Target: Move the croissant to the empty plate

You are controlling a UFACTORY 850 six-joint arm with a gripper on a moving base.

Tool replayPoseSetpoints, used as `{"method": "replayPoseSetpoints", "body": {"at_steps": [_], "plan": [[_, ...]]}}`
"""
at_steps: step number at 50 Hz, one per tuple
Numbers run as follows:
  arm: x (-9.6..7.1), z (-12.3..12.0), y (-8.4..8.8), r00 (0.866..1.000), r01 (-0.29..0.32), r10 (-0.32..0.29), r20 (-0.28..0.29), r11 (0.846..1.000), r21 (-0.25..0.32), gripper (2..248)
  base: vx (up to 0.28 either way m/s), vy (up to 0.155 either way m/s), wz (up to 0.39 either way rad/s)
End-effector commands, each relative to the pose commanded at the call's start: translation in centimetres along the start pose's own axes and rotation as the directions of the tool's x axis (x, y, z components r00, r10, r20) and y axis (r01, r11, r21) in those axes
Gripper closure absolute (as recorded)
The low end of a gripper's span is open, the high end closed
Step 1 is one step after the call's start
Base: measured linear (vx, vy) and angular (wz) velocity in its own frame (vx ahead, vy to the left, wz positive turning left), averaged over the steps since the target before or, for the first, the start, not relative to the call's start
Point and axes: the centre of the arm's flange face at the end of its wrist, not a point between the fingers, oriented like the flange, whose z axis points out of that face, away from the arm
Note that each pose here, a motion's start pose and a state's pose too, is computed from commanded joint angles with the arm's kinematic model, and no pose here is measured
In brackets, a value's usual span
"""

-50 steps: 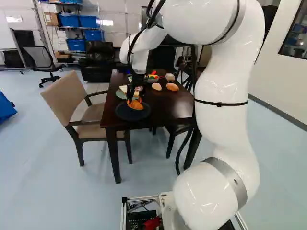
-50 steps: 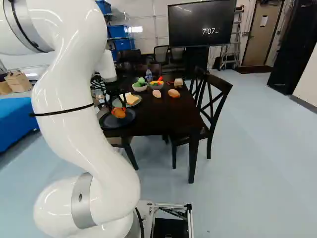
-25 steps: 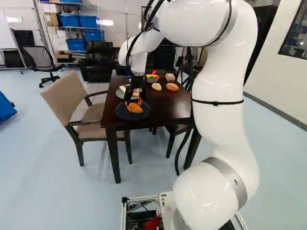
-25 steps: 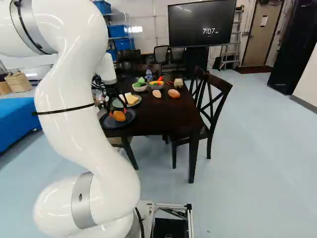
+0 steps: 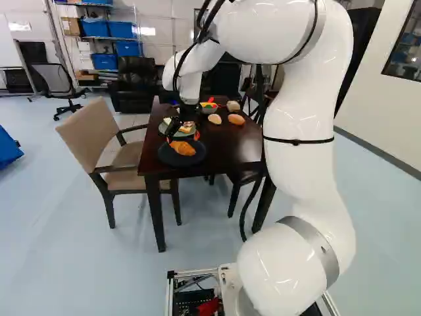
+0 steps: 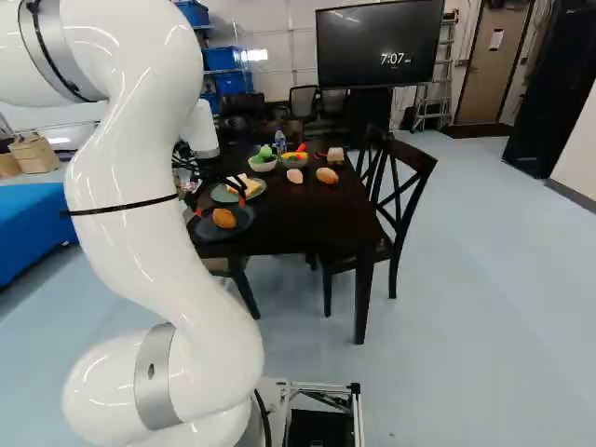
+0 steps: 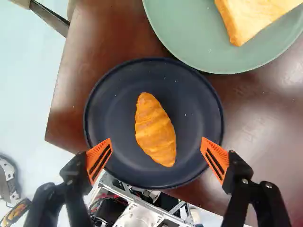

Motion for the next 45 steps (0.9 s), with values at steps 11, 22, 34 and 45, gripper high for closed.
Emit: {"method": "replayPoseSetpoints", "body": {"at_steps": [11,22,34,45], "plan": [[-0.4,-1.0,0.2,1.0,-0.005,0.005,-0.014,1.0,-0.004,3,0.0,0.0,0.0],[-1.3,-2.8,0.9,0.999,-0.021,0.02,-0.035,1.0,-0.01,3,0.0,0.0,0.0],[-2.5,-4.7,1.5,0.998,-0.036,0.036,-0.043,0.999,-0.012,3,0.0,0.0,0.0],[-3.9,-6.5,2.5,0.997,-0.061,0.06,-0.039,0.998,-0.012,3,0.0,0.0,0.0]]}}
